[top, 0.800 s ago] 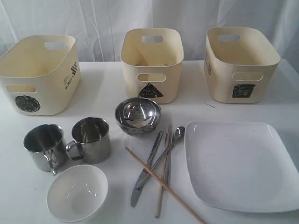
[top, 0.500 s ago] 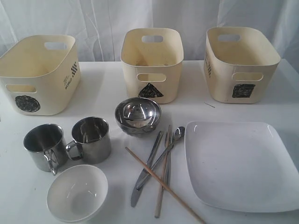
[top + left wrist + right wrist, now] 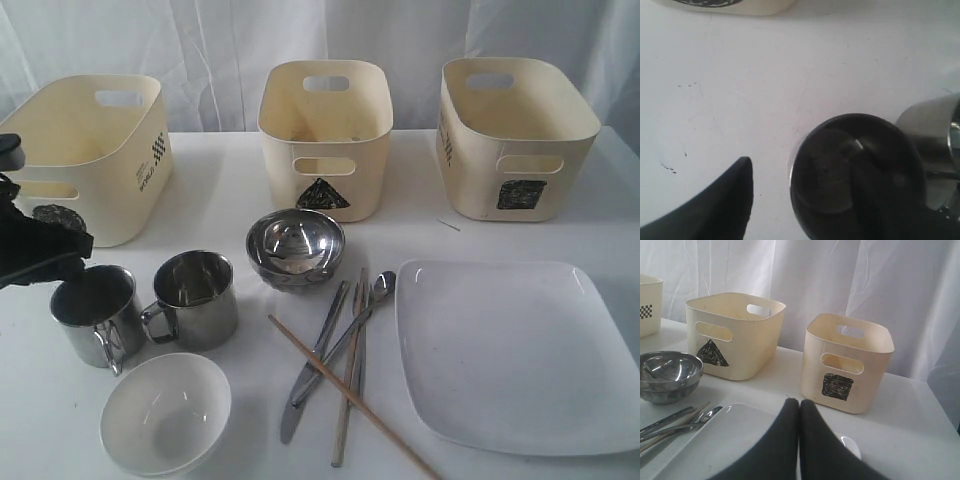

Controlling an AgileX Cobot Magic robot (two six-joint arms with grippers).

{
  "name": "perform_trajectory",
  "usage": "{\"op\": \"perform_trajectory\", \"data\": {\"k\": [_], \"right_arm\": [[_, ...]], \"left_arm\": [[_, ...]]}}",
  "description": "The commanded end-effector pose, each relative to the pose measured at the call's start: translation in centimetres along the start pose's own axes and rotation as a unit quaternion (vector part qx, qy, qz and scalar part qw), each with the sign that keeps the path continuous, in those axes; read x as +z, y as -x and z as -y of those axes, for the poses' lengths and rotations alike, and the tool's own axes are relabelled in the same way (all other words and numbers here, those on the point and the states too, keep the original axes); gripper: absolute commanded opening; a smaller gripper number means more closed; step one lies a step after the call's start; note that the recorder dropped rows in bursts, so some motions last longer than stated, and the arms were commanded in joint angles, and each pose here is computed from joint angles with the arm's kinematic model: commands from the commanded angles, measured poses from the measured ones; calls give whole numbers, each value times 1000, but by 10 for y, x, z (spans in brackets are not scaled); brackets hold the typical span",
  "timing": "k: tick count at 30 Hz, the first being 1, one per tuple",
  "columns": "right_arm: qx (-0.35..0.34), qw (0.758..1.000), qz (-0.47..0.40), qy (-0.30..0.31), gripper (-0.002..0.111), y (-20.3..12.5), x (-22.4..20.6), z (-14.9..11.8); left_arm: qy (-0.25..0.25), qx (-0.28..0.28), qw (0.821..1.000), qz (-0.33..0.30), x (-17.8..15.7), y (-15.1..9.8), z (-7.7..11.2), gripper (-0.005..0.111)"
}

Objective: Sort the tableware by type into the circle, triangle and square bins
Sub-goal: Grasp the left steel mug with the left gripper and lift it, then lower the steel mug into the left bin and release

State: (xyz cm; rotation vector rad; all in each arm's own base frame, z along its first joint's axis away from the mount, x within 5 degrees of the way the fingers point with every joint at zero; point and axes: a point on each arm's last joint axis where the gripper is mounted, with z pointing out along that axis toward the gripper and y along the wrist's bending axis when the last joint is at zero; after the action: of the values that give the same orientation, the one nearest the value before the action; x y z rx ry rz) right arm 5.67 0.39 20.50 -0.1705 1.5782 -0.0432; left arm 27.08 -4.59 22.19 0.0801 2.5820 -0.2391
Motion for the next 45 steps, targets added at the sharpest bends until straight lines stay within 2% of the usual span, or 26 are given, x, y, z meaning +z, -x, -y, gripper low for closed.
{"op": "perform_trajectory", "data": {"k": [1, 5, 6, 9, 10, 11, 16, 19, 22, 24, 26, 30, 31, 33, 40, 43, 45], "right_arm": [[0, 1000, -2, 0, 0, -2, 0, 0], [11, 1000, -2, 0, 0, -2, 0, 0], [11, 1000, -2, 0, 0, -2, 0, 0], [11, 1000, -2, 0, 0, -2, 0, 0], [11, 1000, -2, 0, 0, -2, 0, 0], [11, 1000, -2, 0, 0, -2, 0, 0], [11, 1000, -2, 0, 0, -2, 0, 0], [11, 1000, -2, 0, 0, -2, 0, 0], [11, 1000, -2, 0, 0, -2, 0, 0], [11, 1000, -2, 0, 0, -2, 0, 0], [11, 1000, -2, 0, 0, -2, 0, 0], [11, 1000, -2, 0, 0, -2, 0, 0], [11, 1000, -2, 0, 0, -2, 0, 0], [11, 1000, -2, 0, 0, -2, 0, 0], [11, 1000, -2, 0, 0, -2, 0, 0], [11, 1000, -2, 0, 0, -2, 0, 0], [11, 1000, -2, 0, 0, -2, 0, 0]], "left_arm": [[1, 4, 1000, -24, 20, -2, -1, 61], [6, 14, 999, -39, 41, -5, -3, 60], [7, 13, 999, -41, 46, -5, -3, 51], [8, 30, 999, -38, 48, -5, -4, 14], [8, 38, 999, -34, 47, -4, -4, 5], [7, 53, 998, -33, 44, -2, -3, 0], [-3, 83, 997, -2, 3, 22, 6, 0], [12, 122, 989, 78, -45, 51, 12, 0], [58, 171, 971, 158, -88, 82, 12, 0], [85, 158, 964, 197, -107, 105, 7, 0], [99, 132, 963, 215, -108, 127, -1, 0], [113, 101, 963, 222, -86, 169, -21, 0], [115, 92, 966, 214, -64, 184, -30, 0], [112, 89, 969, 200, -36, 196, -34, 0], [98, 72, 983, 139, 71, 211, -51, 0], [98, 74, 985, 118, 97, 207, -56, 1], [97, 72, 986, 112, 104, 205, -57, 14]]}}
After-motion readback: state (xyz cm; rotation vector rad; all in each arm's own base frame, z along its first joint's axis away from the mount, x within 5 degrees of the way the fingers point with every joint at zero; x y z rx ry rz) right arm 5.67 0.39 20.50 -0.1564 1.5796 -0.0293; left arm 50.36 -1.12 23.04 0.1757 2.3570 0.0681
